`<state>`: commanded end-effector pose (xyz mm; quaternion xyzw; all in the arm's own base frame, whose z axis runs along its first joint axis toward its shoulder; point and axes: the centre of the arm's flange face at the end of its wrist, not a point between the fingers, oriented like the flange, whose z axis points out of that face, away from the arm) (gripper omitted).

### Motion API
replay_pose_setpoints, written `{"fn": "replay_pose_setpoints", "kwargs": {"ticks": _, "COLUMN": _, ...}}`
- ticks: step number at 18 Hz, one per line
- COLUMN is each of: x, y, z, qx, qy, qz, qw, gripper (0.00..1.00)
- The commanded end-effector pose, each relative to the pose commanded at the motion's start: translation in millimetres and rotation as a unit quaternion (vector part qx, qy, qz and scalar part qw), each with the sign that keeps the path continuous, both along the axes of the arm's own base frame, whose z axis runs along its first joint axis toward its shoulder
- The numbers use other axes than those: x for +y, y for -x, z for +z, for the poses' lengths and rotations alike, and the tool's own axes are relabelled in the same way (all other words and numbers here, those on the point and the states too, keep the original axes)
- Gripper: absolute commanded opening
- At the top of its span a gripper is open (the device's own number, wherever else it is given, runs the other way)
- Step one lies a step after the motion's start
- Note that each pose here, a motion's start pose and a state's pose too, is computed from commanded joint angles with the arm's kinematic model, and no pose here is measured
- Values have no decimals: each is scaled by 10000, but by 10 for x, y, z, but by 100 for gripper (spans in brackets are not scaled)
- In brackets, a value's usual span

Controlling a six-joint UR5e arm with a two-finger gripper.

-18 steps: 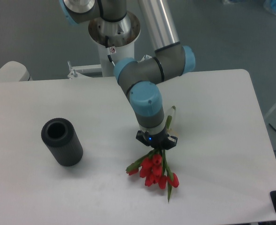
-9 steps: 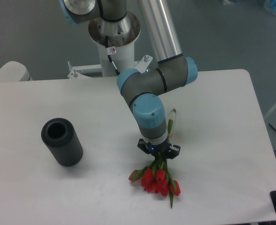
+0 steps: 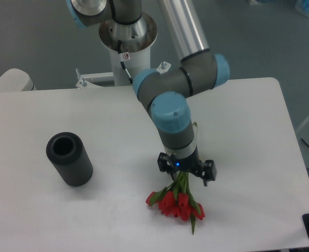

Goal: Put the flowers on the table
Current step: 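Open the gripper and lift it up away from the tulips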

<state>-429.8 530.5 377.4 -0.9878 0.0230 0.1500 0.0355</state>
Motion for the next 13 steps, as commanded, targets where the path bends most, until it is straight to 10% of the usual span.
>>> {"fn": "replay_pose_setpoints", "kwargs": {"ticks": 6, "x": -412, "y": 372, "z": 397, "qx": -221, "qy": 494, "qz": -959, "qw": 9939, "gripper": 100}}
{"fn": "replay_pose_setpoints", "kwargs": {"ticks": 13, "x": -1344, "y": 980, "z": 672, "qx": -707, "qy": -177, "qz": -2269, "qw": 9712, "gripper": 100}}
